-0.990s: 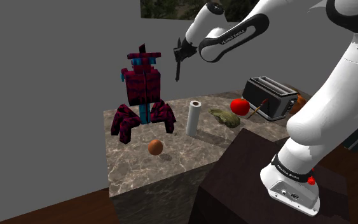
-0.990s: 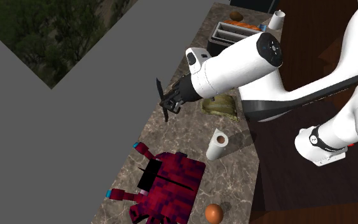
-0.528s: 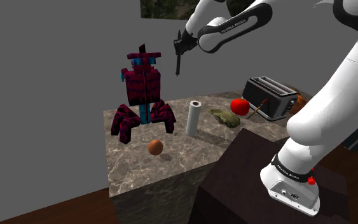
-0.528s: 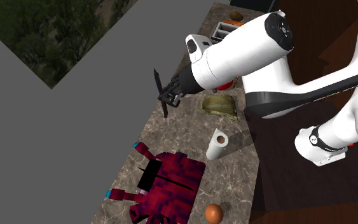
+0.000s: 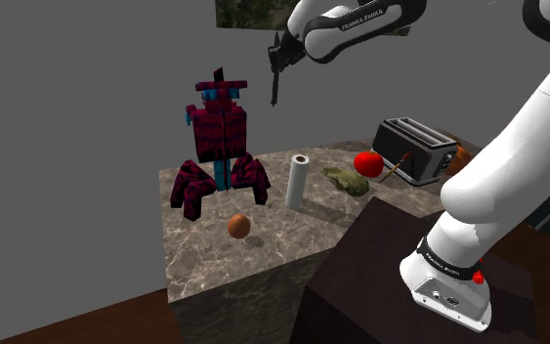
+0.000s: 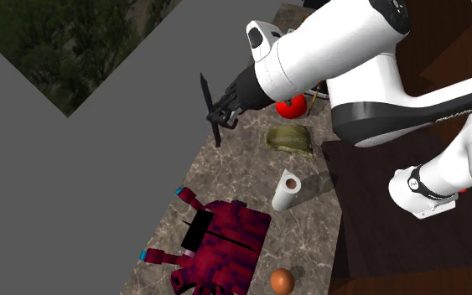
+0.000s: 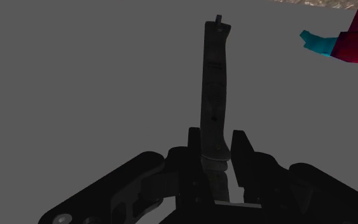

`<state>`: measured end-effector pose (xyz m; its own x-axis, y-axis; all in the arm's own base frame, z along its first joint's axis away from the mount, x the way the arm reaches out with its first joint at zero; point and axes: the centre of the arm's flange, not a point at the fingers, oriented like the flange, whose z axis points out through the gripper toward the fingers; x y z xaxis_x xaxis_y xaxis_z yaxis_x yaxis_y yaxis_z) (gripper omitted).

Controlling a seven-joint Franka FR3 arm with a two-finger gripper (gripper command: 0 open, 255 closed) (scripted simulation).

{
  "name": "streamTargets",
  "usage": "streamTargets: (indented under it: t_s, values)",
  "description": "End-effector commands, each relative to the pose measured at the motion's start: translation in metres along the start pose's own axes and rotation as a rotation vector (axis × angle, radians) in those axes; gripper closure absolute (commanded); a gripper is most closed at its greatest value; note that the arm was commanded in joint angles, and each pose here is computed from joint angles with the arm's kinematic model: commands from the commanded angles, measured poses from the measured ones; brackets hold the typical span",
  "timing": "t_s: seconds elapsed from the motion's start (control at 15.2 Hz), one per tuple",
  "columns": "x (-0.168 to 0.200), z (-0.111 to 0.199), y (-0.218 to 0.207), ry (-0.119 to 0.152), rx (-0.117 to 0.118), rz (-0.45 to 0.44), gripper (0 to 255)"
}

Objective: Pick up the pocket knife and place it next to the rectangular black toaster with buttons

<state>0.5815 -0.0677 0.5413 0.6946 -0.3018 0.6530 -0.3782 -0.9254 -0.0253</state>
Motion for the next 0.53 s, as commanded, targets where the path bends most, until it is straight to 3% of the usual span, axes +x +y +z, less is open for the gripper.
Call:
streamTargets:
  t_s: [0.0,0.46]
  values:
    - [-0.002,-0.008,0.011,0.0,0.0,0.0,255]
    - [-0.037,-0.041,0.09,0.0,0.0,0.0,255]
